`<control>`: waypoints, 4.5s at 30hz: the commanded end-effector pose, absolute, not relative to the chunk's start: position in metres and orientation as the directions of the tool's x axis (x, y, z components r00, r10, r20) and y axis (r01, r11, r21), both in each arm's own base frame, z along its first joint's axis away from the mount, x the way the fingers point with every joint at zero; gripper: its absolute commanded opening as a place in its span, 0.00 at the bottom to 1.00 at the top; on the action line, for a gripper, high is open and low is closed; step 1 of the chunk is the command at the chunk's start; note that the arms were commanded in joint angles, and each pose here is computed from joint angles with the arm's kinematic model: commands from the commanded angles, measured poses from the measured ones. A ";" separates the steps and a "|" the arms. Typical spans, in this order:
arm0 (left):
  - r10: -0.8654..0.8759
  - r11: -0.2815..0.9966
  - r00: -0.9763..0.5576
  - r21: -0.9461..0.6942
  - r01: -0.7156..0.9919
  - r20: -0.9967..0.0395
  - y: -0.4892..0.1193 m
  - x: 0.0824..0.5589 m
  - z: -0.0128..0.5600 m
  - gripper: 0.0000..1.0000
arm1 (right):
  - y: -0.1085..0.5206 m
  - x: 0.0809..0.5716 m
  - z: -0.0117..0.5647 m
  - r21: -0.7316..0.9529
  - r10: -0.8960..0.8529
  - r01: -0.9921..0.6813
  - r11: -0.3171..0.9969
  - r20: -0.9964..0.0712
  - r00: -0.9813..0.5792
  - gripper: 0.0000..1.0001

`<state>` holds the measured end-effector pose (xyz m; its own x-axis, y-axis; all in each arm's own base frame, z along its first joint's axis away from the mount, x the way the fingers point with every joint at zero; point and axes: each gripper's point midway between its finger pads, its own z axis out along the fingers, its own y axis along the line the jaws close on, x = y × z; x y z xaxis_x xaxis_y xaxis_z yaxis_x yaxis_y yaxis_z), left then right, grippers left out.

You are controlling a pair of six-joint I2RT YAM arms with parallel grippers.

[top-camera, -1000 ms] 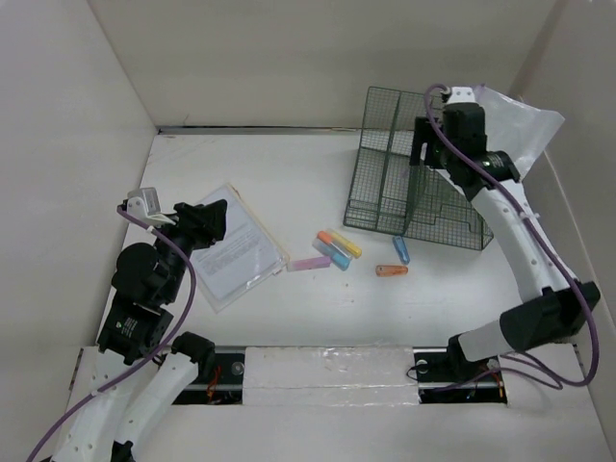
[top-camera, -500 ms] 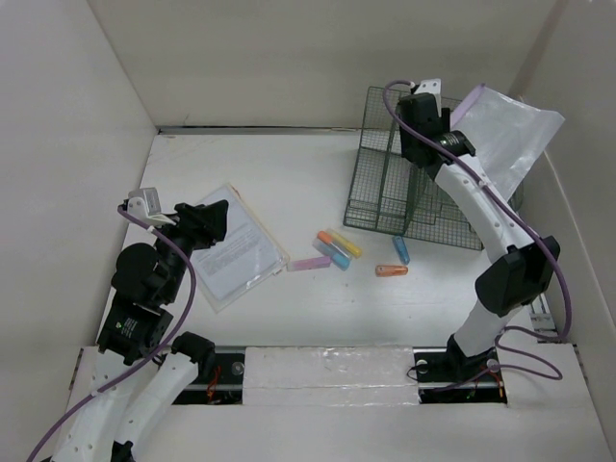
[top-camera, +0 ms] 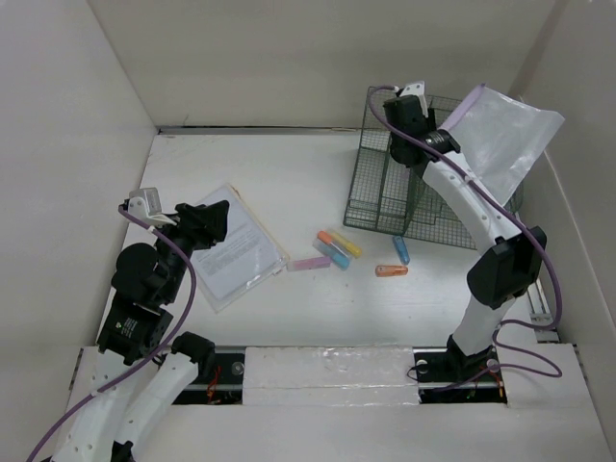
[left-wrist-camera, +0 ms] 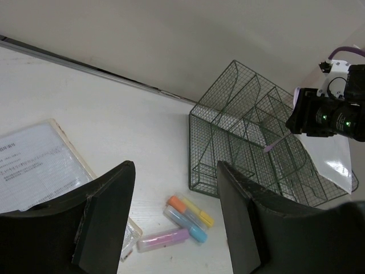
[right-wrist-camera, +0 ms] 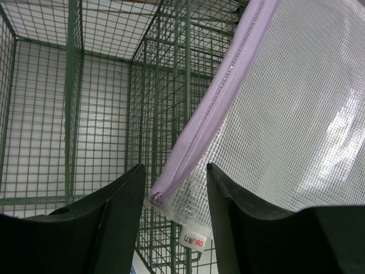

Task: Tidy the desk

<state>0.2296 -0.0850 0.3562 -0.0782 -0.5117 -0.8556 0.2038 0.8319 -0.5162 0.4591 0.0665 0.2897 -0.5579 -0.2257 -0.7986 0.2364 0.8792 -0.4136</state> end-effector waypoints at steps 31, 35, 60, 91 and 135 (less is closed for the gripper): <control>-0.522 0.819 -0.058 -0.519 0.245 -0.851 -0.089 0.227 0.369 0.55 | 0.079 0.415 0.315 -0.369 -0.204 0.273 0.889 -0.850 -0.486 0.03; -0.521 0.819 -0.061 -0.519 0.245 -0.851 -0.090 0.228 0.368 0.55 | 0.083 0.399 0.310 -0.366 -0.208 0.253 0.896 -0.847 -0.490 0.02; -0.522 0.815 -0.068 -0.520 0.255 -0.850 -0.092 0.226 0.366 0.55 | 0.036 0.343 0.283 -0.273 -0.082 0.294 0.916 -0.844 -0.530 0.04; -0.522 0.808 -0.076 -0.521 0.276 -0.849 -0.096 0.224 0.368 0.55 | -0.106 0.286 0.321 0.552 0.552 0.488 0.676 -0.818 0.161 0.55; -0.575 0.816 0.045 -0.568 0.107 -0.817 -0.057 0.226 0.368 0.50 | 0.478 0.402 0.095 0.521 -0.125 -0.591 0.616 -0.676 -0.726 0.58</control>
